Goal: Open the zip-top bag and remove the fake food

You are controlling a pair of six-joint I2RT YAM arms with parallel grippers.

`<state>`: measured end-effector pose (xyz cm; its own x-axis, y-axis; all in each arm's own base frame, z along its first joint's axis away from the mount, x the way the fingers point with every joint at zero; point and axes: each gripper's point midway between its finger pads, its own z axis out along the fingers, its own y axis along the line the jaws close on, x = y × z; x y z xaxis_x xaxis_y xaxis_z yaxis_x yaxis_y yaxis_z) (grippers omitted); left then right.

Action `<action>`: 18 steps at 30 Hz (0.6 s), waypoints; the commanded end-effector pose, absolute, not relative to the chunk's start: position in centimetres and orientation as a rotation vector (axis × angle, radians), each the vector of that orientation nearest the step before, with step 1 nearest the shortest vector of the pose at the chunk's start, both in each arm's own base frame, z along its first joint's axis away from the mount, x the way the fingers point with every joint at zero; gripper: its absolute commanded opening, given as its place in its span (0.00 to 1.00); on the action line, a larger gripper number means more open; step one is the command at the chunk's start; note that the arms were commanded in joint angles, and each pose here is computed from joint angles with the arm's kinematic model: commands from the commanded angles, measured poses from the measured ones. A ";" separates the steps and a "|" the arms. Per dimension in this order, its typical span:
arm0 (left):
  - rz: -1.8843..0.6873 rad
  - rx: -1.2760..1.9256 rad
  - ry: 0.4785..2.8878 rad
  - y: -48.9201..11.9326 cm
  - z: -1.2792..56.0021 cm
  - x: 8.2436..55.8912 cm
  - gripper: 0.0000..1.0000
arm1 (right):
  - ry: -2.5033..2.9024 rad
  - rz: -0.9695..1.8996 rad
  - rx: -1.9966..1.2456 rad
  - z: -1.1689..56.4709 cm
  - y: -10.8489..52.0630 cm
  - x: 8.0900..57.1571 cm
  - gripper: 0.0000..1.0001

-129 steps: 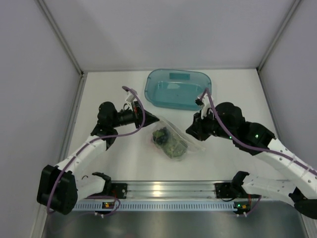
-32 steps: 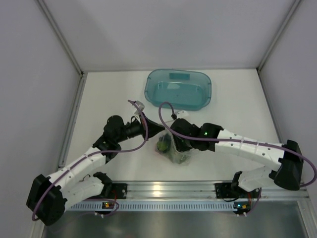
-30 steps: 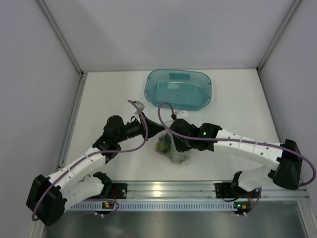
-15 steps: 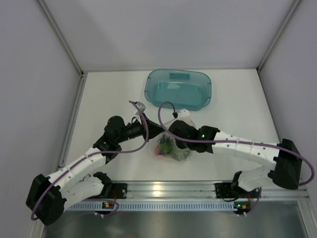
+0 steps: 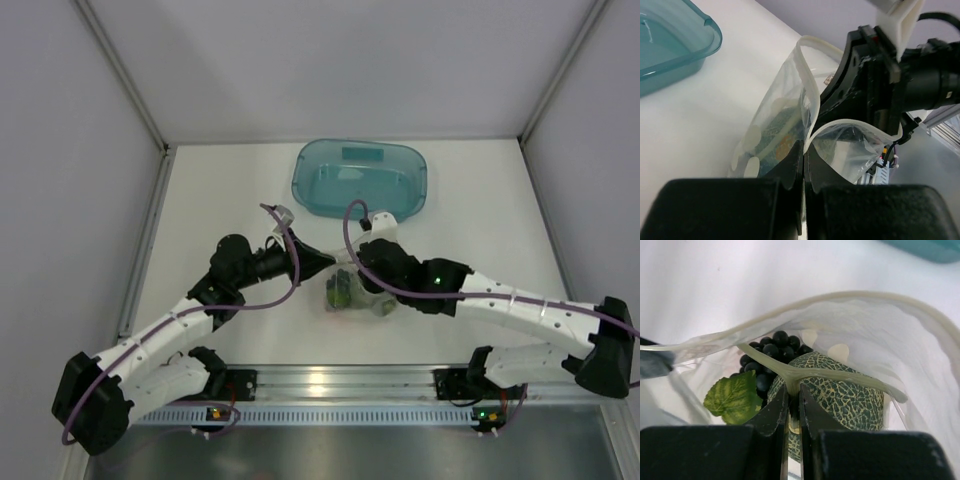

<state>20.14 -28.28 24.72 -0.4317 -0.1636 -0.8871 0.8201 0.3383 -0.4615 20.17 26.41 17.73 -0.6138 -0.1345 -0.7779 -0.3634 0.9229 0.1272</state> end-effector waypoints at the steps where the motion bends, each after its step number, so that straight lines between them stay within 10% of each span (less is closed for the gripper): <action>1: -1.230 0.625 1.581 -28.0 25.6 20.2 0.00 | 2.073 0.438 -0.297 22.7 26.8 21.3 0.00; 18: -1.190 0.673 1.626 -27.9 24.4 20.3 0.00 | 1.758 0.691 -0.446 31.2 26.6 19.2 0.00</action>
